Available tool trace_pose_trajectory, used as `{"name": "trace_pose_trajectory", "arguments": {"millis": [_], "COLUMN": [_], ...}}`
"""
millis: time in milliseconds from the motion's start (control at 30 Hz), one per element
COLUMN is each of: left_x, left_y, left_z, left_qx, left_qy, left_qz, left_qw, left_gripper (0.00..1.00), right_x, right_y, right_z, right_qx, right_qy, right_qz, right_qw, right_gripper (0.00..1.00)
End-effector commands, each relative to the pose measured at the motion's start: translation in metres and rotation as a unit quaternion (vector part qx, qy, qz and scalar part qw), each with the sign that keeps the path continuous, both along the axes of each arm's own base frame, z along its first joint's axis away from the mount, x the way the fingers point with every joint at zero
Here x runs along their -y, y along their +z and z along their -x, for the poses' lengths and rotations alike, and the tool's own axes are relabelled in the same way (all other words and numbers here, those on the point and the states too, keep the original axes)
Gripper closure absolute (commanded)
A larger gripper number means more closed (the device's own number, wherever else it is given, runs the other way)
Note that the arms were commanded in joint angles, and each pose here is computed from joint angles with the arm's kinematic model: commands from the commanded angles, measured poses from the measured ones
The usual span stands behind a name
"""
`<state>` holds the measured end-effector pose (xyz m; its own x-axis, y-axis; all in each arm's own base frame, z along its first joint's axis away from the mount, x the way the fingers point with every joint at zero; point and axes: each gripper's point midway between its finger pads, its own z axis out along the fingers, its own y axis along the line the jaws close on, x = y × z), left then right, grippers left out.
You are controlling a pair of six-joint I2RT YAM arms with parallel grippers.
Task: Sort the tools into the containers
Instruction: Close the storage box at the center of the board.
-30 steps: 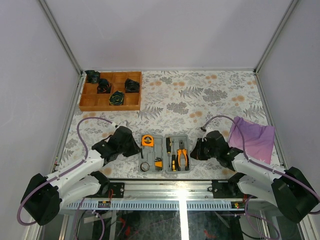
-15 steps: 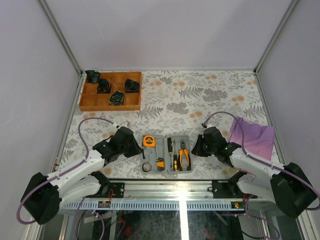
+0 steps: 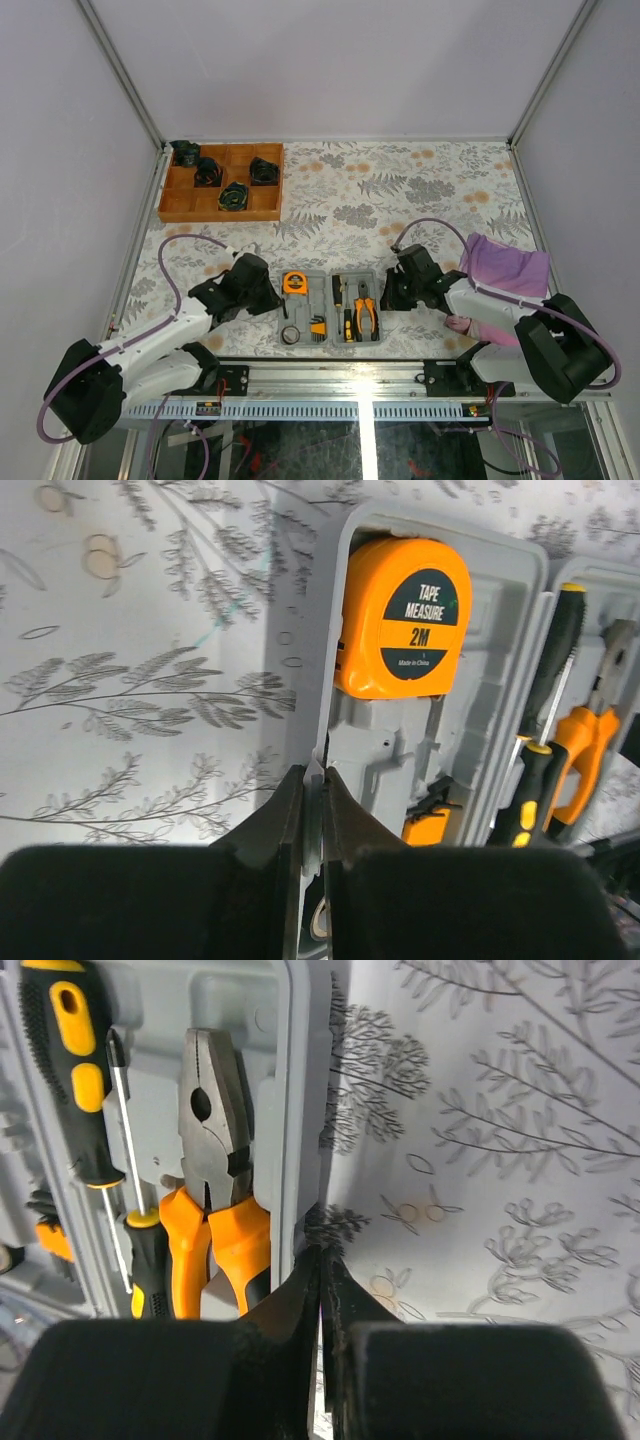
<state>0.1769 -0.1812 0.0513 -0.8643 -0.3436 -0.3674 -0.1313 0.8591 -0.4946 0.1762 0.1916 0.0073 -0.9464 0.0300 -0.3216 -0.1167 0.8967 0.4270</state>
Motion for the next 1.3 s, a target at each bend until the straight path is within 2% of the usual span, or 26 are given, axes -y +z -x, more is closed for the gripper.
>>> {"name": "trace_pose_trajectory", "arguments": {"millis": [0, 167, 300, 433, 733, 1267], "left_x": [0.026, 0.032, 0.034, 0.035, 0.037, 0.068], "left_y": [0.019, 0.012, 0.012, 0.012, 0.022, 0.099], "left_z": [-0.011, -0.008, -0.009, -0.009, -0.010, -0.021], "left_qx": [0.028, 0.021, 0.022, 0.022, 0.029, 0.075], "left_qy": [-0.017, -0.024, -0.028, -0.030, -0.030, -0.060], "left_qz": [0.051, 0.053, 0.051, 0.051, 0.059, 0.110], "left_qw": [0.998, 0.998, 0.998, 0.998, 0.997, 0.989], "left_gripper": [1.00, 1.00, 1.00, 1.00, 1.00, 1.00], "right_x": [-0.038, -0.058, -0.061, -0.063, -0.054, -0.054], "right_y": [-0.001, 0.041, 0.077, 0.095, 0.082, 0.070], "right_z": [0.035, 0.021, 0.013, 0.012, 0.012, 0.004], "right_qx": [-0.052, 0.043, 0.107, 0.127, 0.120, 0.112], "right_qy": [0.066, 0.048, 0.041, 0.035, -0.005, -0.010], "right_qz": [-0.132, -0.252, -0.302, -0.333, -0.332, -0.300], "right_qw": [0.988, 0.966, 0.946, 0.934, 0.936, 0.947], "right_gripper": [1.00, 1.00, 1.00, 1.00, 1.00, 1.00]}}
